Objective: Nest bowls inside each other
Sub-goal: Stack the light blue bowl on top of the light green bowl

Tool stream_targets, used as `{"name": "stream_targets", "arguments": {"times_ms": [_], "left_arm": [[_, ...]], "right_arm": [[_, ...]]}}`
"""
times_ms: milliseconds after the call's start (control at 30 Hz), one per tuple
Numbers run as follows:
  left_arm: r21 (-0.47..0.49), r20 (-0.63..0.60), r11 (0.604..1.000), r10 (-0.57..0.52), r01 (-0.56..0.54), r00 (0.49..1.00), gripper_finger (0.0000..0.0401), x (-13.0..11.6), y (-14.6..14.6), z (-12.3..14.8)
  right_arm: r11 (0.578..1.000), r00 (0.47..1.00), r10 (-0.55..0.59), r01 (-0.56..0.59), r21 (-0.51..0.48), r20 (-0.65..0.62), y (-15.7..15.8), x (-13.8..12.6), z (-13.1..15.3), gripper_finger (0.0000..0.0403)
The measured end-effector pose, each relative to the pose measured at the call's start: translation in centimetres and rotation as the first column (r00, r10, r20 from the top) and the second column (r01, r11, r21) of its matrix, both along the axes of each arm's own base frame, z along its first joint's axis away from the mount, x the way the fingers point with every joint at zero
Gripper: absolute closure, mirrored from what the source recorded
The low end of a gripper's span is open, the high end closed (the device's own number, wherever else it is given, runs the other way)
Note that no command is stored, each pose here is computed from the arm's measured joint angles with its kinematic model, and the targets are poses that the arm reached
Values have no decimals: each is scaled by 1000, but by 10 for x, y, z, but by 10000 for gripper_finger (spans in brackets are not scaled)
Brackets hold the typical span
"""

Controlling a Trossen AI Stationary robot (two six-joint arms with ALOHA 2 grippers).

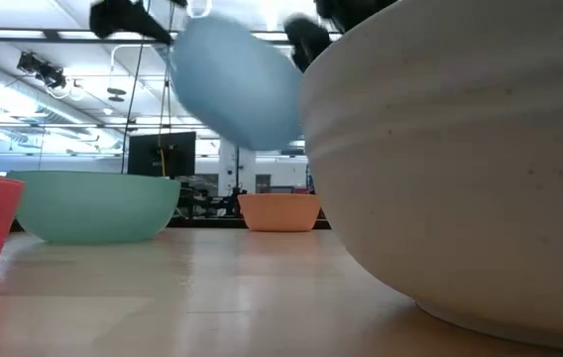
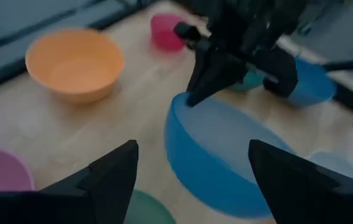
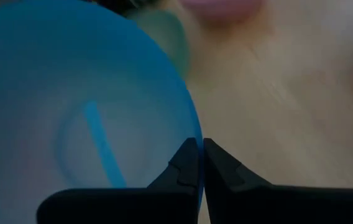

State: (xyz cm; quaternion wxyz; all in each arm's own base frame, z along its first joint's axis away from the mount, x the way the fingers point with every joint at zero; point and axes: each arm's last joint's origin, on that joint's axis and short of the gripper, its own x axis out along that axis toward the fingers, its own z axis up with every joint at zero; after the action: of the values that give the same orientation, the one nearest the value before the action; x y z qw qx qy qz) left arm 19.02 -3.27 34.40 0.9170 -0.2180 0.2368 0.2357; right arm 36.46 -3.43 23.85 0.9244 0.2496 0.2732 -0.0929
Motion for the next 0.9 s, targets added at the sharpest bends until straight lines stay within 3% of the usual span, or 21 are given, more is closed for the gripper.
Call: {"name": "stream_targets", "arguments": {"times_ms": [200,367,600,900], "left_arm": [[35,129,999,1,-6,992,89,-25,-2,22],[61,194,998,-33,22,980,89,-31,-5,30],[129,292,990,-89,53,952,89,-26,-8,43],[111,348,992,-102,67,932,89,-40,-4,52]], "right_arm": [[995,994,29,-18,-100,110,3,15,47,402],[988,987,39,-15,-152,157,-1,20,69,403],[982,987,81,-56,-180,135,-6,58,50,403],[957,982,127,-84,-278,141,-14,116,31,403]]}}
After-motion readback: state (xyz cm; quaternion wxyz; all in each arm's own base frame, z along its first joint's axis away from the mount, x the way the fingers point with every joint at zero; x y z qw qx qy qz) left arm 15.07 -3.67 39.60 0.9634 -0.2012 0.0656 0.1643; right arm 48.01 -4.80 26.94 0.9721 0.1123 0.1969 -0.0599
